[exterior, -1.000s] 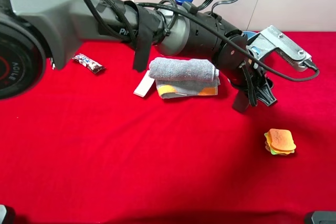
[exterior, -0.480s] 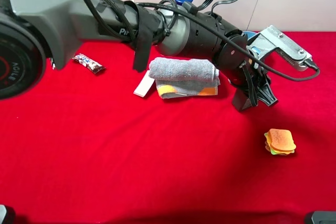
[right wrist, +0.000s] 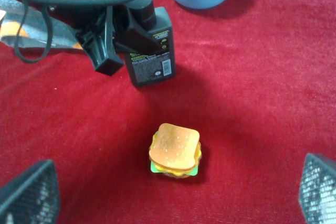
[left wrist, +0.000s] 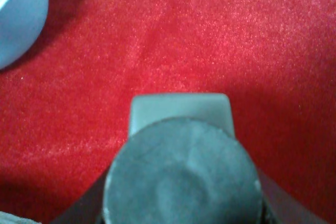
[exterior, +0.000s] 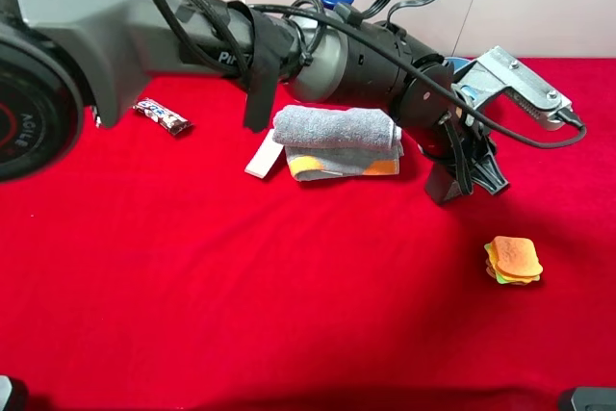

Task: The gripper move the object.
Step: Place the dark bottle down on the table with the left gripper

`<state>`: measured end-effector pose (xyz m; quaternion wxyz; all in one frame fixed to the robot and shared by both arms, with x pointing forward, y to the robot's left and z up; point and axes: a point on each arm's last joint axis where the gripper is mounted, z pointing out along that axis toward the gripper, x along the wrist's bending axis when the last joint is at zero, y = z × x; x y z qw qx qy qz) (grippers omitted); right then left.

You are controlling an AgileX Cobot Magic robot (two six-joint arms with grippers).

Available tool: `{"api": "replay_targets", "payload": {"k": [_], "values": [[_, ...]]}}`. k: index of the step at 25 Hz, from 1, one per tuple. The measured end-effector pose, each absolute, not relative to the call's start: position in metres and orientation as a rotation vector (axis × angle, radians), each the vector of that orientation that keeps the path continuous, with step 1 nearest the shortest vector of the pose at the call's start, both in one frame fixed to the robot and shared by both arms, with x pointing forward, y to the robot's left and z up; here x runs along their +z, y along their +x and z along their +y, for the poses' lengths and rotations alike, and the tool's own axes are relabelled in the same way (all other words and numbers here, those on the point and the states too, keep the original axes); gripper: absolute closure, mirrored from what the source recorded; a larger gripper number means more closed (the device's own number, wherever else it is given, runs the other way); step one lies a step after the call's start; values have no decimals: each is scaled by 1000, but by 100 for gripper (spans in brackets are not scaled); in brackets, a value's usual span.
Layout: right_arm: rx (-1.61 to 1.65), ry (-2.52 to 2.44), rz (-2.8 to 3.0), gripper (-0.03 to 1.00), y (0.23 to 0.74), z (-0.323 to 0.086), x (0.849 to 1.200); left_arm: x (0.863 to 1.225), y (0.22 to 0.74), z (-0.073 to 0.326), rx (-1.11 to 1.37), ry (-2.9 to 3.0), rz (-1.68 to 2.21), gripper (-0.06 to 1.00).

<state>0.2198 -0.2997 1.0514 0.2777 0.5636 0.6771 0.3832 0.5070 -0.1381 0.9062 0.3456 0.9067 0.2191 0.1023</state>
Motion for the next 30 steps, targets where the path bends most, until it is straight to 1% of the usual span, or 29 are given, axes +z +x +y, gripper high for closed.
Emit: {"api": "replay_targets", "payload": {"k": [5,10,15,18,30], "values": [[1029,1513,1817,27,220,-300,1051,911,507,-138,252,2385,575,53],[1029,1513,1817,27,220,-300,1051,926,504,-134,242,2409,577,53],[1029,1513,1817,27,220,-300,1051,960,501,-129,252,2381,566,53],[1029,1513,1817,27,220,-300,1051,975,498,-124,248,2398,565,53],[1029,1513,1817,27,220,-300,1051,1036,479,-86,272,2497,599,53]]}}
